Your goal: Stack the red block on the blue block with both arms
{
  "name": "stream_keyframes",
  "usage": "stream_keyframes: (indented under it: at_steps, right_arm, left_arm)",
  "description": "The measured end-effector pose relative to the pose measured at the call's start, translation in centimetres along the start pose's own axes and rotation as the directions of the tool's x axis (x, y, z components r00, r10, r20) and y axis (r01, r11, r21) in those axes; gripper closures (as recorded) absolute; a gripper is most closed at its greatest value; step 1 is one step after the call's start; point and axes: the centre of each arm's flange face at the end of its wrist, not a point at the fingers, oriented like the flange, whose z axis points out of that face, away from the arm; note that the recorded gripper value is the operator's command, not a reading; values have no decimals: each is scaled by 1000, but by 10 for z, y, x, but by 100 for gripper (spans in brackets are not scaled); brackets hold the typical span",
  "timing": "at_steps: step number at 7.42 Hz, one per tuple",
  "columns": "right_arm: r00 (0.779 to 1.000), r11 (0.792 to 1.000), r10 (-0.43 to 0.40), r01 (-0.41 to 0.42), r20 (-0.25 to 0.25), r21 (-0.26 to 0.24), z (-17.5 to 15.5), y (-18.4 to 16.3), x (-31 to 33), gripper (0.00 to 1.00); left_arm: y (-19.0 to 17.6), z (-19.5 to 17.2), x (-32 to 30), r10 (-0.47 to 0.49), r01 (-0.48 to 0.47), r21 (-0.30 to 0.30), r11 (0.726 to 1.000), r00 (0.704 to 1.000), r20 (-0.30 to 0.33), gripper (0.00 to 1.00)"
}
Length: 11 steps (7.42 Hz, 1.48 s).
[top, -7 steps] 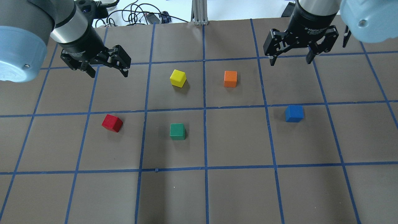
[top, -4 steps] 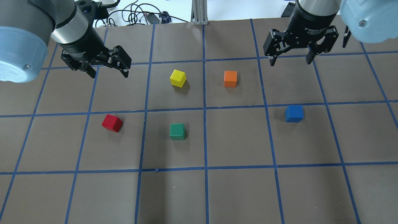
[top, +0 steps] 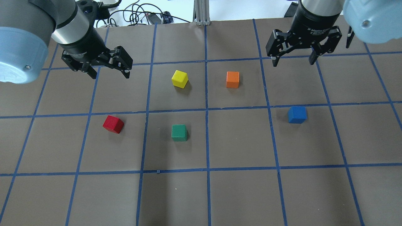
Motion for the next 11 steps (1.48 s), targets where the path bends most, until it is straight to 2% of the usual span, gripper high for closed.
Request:
stream_keyframes:
  at_steps: [5, 7, 9, 11]
  right_arm:
    - [1000, 1000, 0, 0, 2, 4, -1, 0, 0, 0]
    - [1000, 1000, 0, 0, 1, 4, -1, 0, 0, 0]
    - [1000, 1000, -1, 1, 0, 0, 0, 0, 0, 0]
    - [1000, 1000, 1, -1, -2, -1, 0, 0, 0, 0]
  left_arm:
    - [3, 7, 8, 23, -23, -13, 1000, 1000, 4, 0]
    - [5, 11, 5, 25, -24, -25, 999, 999, 27, 0]
    - [9, 33, -3, 26, -22, -56, 998, 998, 61, 0]
    - [1, 77, -25, 64, -60, -55, 997, 996, 67, 0]
